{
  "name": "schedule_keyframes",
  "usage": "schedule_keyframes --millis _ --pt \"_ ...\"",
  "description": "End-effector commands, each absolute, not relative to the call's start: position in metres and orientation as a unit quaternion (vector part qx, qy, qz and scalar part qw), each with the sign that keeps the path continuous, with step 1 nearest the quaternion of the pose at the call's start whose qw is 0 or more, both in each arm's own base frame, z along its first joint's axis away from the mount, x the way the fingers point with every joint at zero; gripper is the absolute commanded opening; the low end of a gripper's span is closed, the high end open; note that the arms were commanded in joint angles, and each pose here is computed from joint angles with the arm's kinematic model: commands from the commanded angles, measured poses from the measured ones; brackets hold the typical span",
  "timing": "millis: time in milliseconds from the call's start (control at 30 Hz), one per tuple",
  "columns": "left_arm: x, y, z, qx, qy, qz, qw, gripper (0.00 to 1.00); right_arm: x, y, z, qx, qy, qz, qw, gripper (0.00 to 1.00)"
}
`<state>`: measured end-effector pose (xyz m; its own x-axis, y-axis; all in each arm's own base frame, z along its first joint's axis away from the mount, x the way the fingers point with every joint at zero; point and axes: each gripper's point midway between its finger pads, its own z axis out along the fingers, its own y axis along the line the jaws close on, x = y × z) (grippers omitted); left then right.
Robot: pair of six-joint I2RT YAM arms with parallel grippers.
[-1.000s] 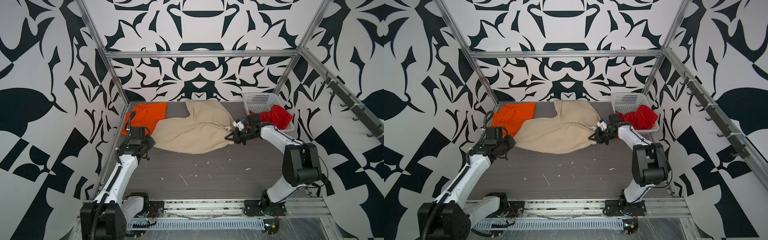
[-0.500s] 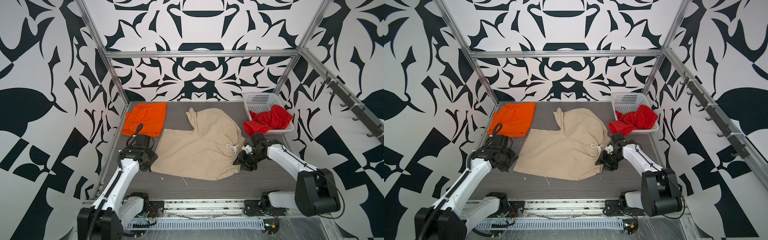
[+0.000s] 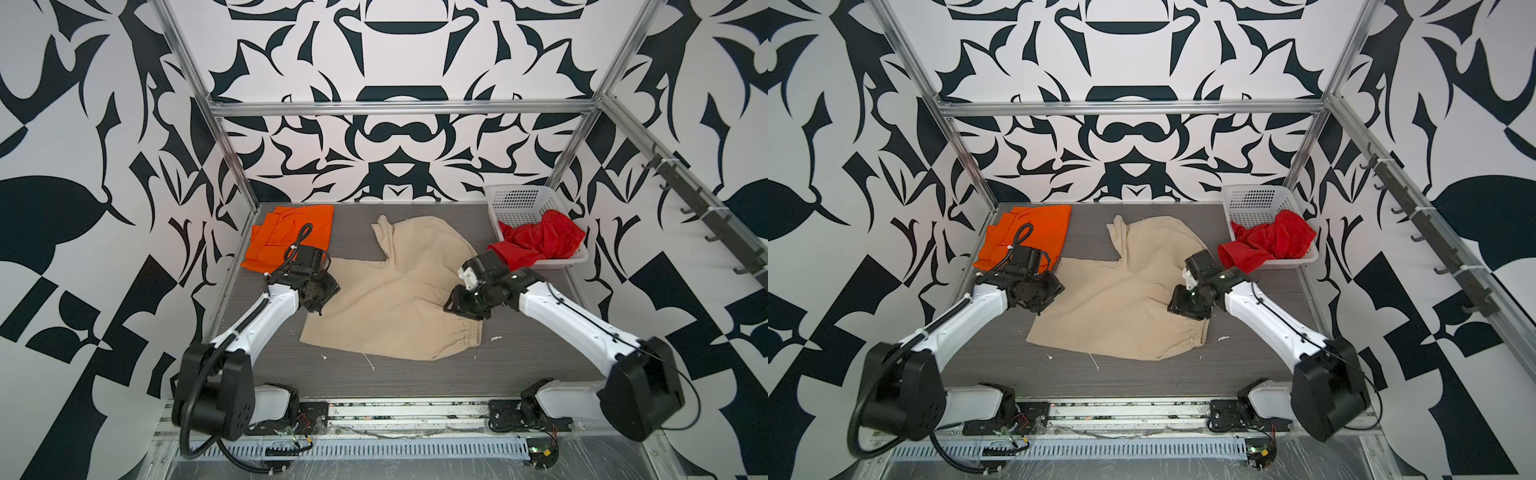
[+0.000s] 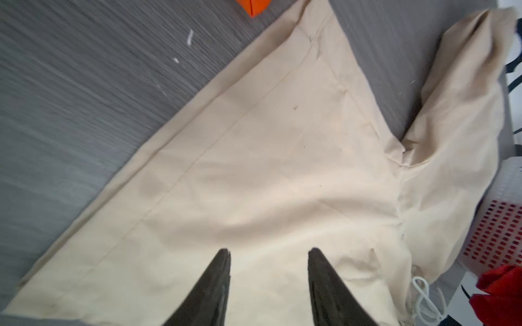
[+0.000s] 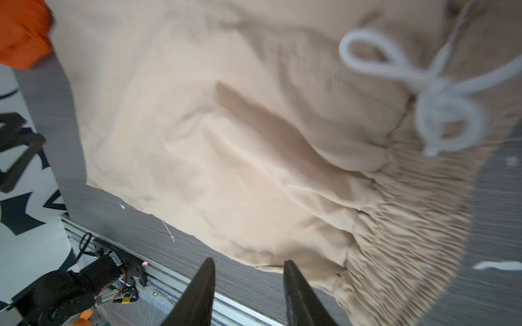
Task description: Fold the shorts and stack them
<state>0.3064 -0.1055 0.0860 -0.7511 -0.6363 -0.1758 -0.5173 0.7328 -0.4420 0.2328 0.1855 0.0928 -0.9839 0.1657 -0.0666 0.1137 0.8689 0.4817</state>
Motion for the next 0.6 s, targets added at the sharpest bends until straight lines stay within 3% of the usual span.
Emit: schedule_keyframes --millis 0,333,467,567 --pt "0.305 -0.112 0.065 -0.327 0.912 -0.199 0.144 0.48 0.242 0.189 0.074 0.112 0.956 0.264 0.064 0.43" --pt "0.237 -0.093 0.016 -0.378 0.908 -0.16 0.081 0.47 0.176 0.108 0.011 0.178 0.975 0.128 -0.022 0.43" --pt "0.224 -0.093 0.033 -0.374 0.904 -0.18 0.1 0.5 0.166 0.081 0.03 0.183 0.979 0.083 -0.018 0.44" --pt "0.238 -0.095 0.062 -0.361 0.896 -0.21 0.15 0.53 0.199 0.09 0.077 0.154 0.981 0.107 0.046 0.49"
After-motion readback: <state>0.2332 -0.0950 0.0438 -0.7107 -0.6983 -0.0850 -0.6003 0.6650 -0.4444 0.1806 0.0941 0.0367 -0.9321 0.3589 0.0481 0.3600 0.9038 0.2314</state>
